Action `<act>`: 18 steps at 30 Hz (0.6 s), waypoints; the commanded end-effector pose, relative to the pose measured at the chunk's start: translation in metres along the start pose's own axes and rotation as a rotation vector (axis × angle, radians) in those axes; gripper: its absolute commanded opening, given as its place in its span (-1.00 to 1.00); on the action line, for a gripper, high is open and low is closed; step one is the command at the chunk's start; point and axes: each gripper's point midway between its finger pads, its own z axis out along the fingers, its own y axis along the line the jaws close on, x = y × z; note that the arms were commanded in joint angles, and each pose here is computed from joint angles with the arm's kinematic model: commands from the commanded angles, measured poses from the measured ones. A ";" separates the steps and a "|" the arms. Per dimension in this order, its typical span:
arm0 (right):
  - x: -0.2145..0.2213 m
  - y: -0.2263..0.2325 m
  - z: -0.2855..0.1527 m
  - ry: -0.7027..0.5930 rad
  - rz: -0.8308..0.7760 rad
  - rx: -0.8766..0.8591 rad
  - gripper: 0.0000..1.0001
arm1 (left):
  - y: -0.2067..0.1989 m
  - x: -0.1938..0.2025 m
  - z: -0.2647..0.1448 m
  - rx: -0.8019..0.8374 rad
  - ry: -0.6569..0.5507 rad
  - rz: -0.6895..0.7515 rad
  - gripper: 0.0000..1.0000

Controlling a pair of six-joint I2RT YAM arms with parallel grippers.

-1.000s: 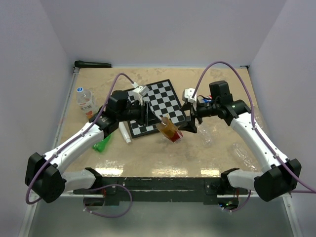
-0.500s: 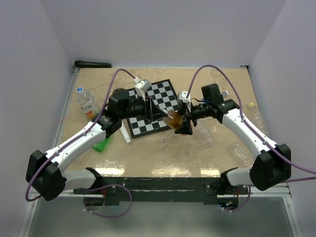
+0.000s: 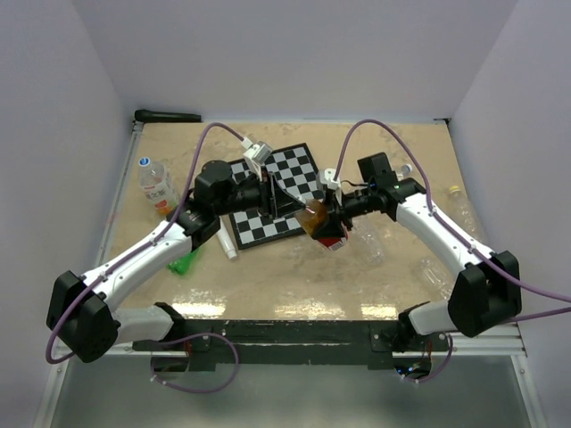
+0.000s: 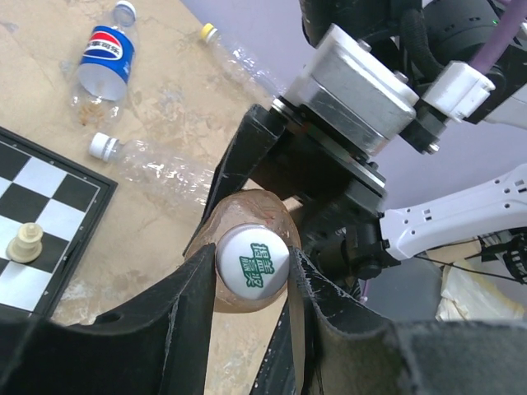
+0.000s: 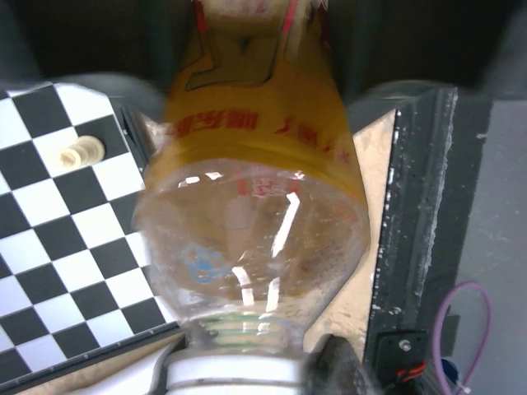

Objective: Unscrew the bottle caps
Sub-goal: Pick up the plastic bottle at the center of the board.

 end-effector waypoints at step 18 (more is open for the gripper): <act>0.004 -0.001 -0.019 0.091 -0.168 0.119 -0.80 | 0.005 -0.024 -0.095 -0.290 -0.088 0.471 0.81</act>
